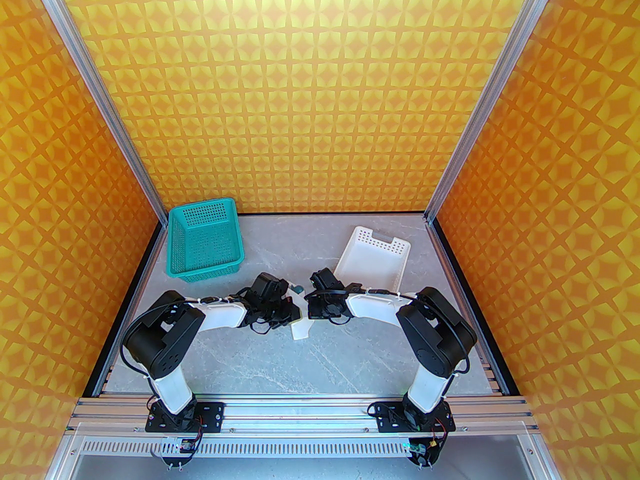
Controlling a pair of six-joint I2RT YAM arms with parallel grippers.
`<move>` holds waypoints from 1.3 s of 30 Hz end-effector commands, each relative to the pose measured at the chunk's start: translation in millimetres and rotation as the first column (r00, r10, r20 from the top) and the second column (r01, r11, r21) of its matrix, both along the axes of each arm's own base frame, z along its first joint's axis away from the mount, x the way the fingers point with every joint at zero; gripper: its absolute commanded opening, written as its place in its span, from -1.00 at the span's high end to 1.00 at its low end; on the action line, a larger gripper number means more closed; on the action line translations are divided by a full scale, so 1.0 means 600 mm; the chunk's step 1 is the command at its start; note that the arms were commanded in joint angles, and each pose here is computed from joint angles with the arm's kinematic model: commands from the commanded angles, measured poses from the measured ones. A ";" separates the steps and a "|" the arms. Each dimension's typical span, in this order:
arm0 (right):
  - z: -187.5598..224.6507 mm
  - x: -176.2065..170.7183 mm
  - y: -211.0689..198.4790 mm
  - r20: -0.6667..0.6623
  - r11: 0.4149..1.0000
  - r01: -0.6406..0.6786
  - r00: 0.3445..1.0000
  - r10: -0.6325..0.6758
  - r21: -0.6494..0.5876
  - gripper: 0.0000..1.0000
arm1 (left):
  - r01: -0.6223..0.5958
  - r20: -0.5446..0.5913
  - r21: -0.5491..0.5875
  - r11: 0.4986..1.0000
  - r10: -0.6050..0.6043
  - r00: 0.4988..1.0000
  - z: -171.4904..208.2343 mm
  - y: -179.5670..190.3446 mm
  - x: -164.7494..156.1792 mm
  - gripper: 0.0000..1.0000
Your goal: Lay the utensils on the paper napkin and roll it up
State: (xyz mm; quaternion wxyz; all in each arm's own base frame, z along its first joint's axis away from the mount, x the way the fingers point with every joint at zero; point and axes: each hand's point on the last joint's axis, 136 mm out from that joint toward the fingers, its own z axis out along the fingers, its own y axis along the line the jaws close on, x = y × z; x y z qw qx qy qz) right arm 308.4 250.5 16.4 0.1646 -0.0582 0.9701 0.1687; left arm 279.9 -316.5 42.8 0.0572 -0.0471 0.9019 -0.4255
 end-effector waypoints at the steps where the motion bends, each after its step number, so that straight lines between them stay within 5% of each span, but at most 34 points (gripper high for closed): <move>1: -0.039 -0.026 -0.048 -0.064 0.991 0.018 0.998 -0.026 -0.133 1.00 | 0.006 0.029 -0.047 0.999 -0.005 1.000 0.021 -0.020 0.018 1.00; 13: -0.037 -0.026 -0.041 -0.069 0.994 0.019 0.997 -0.026 -0.108 0.99 | -0.009 -0.045 0.006 1.000 0.009 0.999 -0.038 -0.019 0.019 1.00; 21: 0.025 -0.007 -0.061 -0.001 0.987 0.033 0.999 -0.034 -0.155 0.48 | -0.023 -0.089 0.081 0.996 0.030 0.996 -0.068 -0.001 0.005 1.00; 26: 0.074 0.000 -0.089 0.054 0.982 0.063 0.997 -0.054 -0.178 0.40 | -0.020 -0.089 0.089 0.996 0.028 0.996 -0.070 -0.002 0.003 1.00; 32: 0.126 -0.009 -0.031 0.087 0.998 0.001 0.996 -0.006 0.061 0.68 | -0.016 -0.083 0.087 0.996 0.023 0.996 -0.067 -0.006 0.004 1.00; 39: 0.088 -0.020 0.026 -0.005 0.970 -0.012 1.000 0.014 0.245 0.80 | -0.017 -0.079 0.088 0.996 0.024 0.997 -0.065 -0.006 0.003 1.00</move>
